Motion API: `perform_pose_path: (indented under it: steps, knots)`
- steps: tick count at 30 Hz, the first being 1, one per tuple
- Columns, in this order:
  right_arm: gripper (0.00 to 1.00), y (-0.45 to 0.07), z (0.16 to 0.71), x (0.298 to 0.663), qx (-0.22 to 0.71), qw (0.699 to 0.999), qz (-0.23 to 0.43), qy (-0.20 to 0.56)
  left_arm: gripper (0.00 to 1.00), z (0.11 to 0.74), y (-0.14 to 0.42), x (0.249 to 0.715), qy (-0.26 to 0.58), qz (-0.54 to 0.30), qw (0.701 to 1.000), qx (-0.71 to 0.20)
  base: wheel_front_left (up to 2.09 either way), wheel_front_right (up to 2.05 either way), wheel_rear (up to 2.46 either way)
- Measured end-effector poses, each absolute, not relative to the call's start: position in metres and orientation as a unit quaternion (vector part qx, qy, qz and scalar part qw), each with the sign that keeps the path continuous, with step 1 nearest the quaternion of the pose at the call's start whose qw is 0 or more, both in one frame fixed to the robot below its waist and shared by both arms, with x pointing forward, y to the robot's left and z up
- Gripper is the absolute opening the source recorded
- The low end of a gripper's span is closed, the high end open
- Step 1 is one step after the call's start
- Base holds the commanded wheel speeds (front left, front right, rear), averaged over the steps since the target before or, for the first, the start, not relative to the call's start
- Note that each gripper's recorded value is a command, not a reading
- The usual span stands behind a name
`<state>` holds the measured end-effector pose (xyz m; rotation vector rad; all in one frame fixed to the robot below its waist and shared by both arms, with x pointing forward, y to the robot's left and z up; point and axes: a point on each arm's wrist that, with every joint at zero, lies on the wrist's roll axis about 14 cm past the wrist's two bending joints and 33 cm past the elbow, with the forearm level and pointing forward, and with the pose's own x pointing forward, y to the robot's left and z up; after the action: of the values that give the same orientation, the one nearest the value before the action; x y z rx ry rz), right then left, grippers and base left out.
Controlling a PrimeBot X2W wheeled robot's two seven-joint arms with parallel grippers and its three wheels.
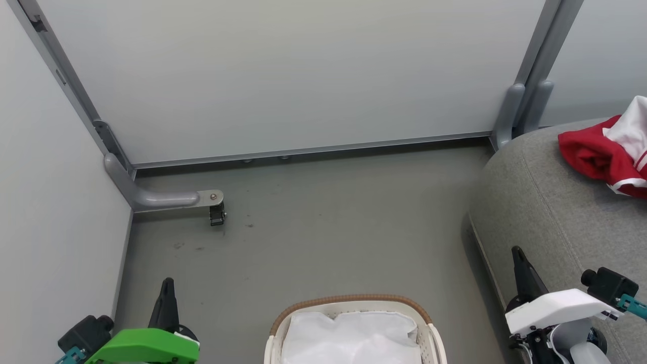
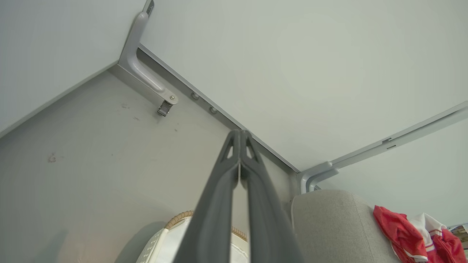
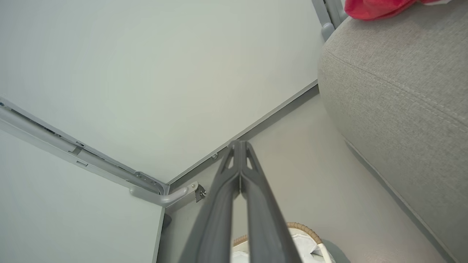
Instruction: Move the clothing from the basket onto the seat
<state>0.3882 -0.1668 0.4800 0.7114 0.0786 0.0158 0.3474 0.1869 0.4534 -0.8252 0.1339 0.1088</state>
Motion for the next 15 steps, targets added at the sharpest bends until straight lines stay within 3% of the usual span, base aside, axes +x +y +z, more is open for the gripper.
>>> perform_pose_path:
  steps: [15]
  knots:
    - [0.00,-0.1748,0.4823,0.3884,0.438,0.898,-0.007,0.038,0.00,0.4609,0.1922,0.3555,0.056,0.056,0.875,-0.477,0.00,0.00,0.00]
